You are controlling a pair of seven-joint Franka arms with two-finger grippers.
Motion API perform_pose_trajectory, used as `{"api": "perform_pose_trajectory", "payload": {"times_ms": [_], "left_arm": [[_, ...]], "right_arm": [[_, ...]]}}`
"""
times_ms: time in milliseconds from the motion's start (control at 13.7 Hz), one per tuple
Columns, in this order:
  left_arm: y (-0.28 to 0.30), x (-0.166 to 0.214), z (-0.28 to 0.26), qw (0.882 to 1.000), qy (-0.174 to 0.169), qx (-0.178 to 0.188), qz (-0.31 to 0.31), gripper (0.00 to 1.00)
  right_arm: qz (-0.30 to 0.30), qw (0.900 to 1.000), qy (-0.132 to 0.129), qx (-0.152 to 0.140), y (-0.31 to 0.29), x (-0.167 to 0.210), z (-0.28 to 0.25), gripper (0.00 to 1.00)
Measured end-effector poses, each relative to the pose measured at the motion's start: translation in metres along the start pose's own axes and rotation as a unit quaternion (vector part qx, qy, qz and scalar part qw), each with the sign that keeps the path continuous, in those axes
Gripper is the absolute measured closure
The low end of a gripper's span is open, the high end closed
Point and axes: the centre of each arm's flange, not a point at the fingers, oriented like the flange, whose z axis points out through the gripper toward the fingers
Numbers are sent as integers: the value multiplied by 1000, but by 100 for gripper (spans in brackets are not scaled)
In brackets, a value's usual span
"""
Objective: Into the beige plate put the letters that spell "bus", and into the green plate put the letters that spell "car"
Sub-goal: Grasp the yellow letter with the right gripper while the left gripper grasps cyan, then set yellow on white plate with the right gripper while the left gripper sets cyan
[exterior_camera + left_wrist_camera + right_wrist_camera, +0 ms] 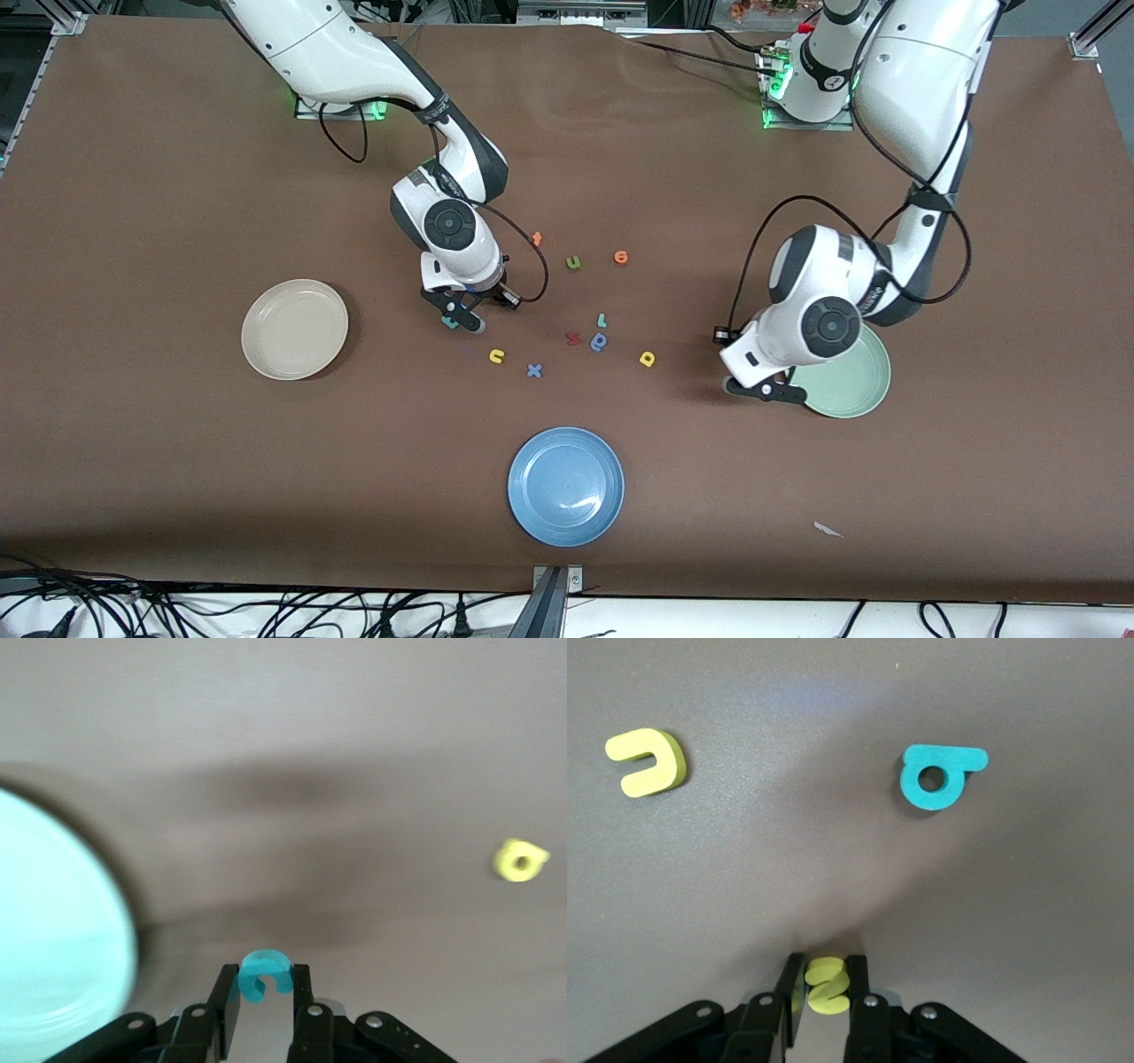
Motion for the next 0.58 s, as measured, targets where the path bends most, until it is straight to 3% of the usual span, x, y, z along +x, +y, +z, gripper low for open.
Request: {"api": "perform_pose_trajectory", "payload": {"times_ms": [219,365,584], "left_arm": [[-45,5,-5,999,-3,37,5,72],[-83,7,2,999,-11,32,16,72],[-117,12,25,999,-18,24,34,72]], "right_arm": [[-4,1000,0,1,0,0,-1,77],[-13,1000,1,-1,-2,3,-5,77],[-43,998,-6,-33,2,26,-27,77]]}}
